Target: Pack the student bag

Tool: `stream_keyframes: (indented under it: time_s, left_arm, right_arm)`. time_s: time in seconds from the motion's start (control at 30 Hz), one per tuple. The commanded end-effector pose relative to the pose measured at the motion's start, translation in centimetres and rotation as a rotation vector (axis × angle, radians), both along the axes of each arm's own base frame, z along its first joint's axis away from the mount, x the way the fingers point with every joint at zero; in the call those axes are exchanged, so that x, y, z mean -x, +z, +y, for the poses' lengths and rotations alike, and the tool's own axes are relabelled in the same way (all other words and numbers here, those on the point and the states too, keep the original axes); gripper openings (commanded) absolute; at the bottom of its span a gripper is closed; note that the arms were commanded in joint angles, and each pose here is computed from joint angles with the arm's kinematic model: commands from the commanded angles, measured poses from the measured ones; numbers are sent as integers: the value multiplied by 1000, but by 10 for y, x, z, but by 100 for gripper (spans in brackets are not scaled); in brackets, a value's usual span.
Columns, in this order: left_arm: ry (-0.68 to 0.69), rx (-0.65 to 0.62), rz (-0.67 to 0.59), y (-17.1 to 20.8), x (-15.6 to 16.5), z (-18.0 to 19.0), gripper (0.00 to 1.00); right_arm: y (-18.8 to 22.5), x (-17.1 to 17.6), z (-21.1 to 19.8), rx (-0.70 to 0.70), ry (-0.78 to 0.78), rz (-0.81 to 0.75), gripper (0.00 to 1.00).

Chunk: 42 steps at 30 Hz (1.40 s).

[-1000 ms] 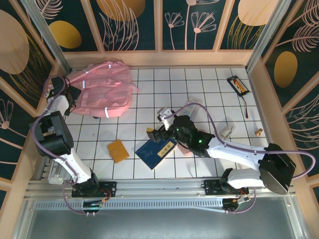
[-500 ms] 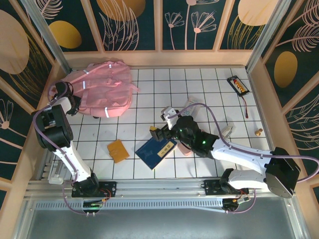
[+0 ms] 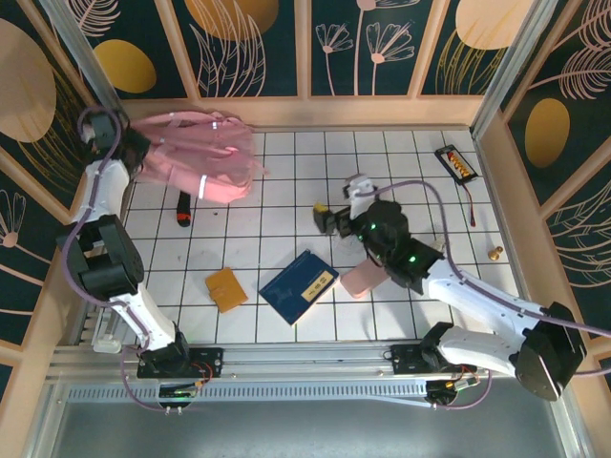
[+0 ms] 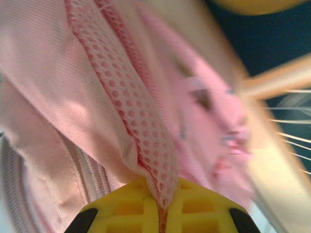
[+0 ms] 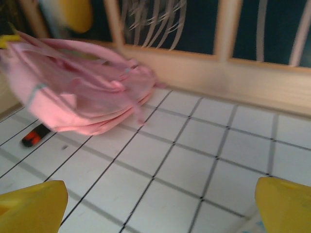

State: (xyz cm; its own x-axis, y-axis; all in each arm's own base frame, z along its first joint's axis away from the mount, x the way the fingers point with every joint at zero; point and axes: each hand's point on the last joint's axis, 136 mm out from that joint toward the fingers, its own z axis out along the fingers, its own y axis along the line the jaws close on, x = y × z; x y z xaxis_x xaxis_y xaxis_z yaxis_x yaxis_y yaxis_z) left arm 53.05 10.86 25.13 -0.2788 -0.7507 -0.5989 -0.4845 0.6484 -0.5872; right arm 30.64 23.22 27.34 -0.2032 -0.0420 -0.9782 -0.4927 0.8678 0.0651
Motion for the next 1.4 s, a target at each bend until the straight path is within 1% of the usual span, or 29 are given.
stream_keyframes:
  time_s: [0.0, 0.07, 0.13, 0.2, 0.3, 0.37, 0.4, 0.43, 0.47, 0.53, 0.6, 0.63, 0.7, 0.73, 0.77, 0.8, 0.83, 0.9, 0.93, 0.97, 1.0, 1.1, 1.17, 1.2, 1.27, 1.3, 1.37]
  left_arm:
    - [-292, -214, -328, 137, -26, -83, 0]
    - [-392, -290, -374, 155, -34, -113, 0]
    - [-539, -393, -407, 169, -37, -151, 0]
    - [-711, -539, -428, 171, -33, -199, 0]
    - [-965, -710, -472, 146, -15, -258, 0]
    - [-1121, -790, -550, 130, 8, -287, 0]
    - [-1174, -833, -592, 121, 20, -296, 0]
    - [-1216, -876, -624, 103, 34, -303, 0]
    - [-1209, -933, -704, 106, 49, -304, 0]
    - [-1234, -1061, -796, 90, 76, -309, 0]
    - [-1253, -1178, -825, 74, 92, -309, 0]
    - [-1271, -1231, -820, 63, 98, -309, 0]
    - [-1308, -1290, -797, 44, 105, -310, 0]
    - [-1328, -1299, -793, 35, 109, -312, 0]
    - [-1369, -1316, -798, 25, 116, -315, 6]
    - [-1398, -1326, -797, 16, 122, -318, 29]
    - [-1401, -1322, -796, 10, 126, -323, 44]
    - [-1415, -1270, -790, -5, 138, -330, 46]
    - [-1430, -1242, -789, -12, 145, -332, 48]
    - [-1438, -1213, -792, -17, 151, -335, 53]
    - [-1441, -1181, -793, -19, 156, -336, 55]
    - [-1467, -1043, -792, -16, 173, -339, 59]
    - [-1518, -958, -781, -10, 190, -341, 61]
    - [-1542, -925, -771, -9, 198, -341, 61]
    - [-1573, -893, -741, -8, 211, -339, 62]
    - [-1570, -890, -726, -8, 212, -337, 63]
    - [-1525, -846, -670, -8, 207, -332, 64]
  right_arm:
    - [37, -8, -23, -69, -44, -38, 99]
    - [44, -11, -32, -87, -63, -34, 99]
    - [47, -14, -41, -106, -89, -21, 99]
    - [49, -18, -52, -143, -114, 10, 99]
    - [49, -22, -60, -214, -103, 74, 99]
    - [48, -24, -65, -260, -100, 107, 99]
    - [48, -26, -68, -277, -102, 122, 99]
    - [49, -28, -72, -294, -114, 136, 99]
    - [49, -30, -76, -305, -130, 149, 99]
    - [51, -34, -81, -315, -142, 167, 99]
    - [49, -40, -87, -323, -161, 196, 99]
    - [48, -44, -90, -330, -170, 219, 99]
    - [46, -50, -91, -345, -156, 255, 99]
    - [43, -53, -90, -352, -147, 273, 99]
    - [41, -56, -90, -355, -142, 286, 99]
    - [39, -59, -90, -355, -140, 294, 99]
    - [35, -63, -91, -354, -152, 307, 99]
    - [25, -71, -93, -338, -179, 347, 99]
    - [19, -75, -93, -323, -188, 366, 99]
    - [12, -79, -93, -306, -197, 384, 99]
    - [5, -83, -94, -289, -208, 399, 99]
    - [-18, -95, -96, -237, -241, 448, 99]
    - [-38, -103, -97, -210, -261, 485, 99]
    - [-47, -106, -94, -202, -248, 513, 99]
    - [-71, -113, -80, -181, -190, 617, 99]
    - [-82, -116, -73, -179, -167, 669, 99]
    - [-108, -122, -55, -195, -116, 777, 95]
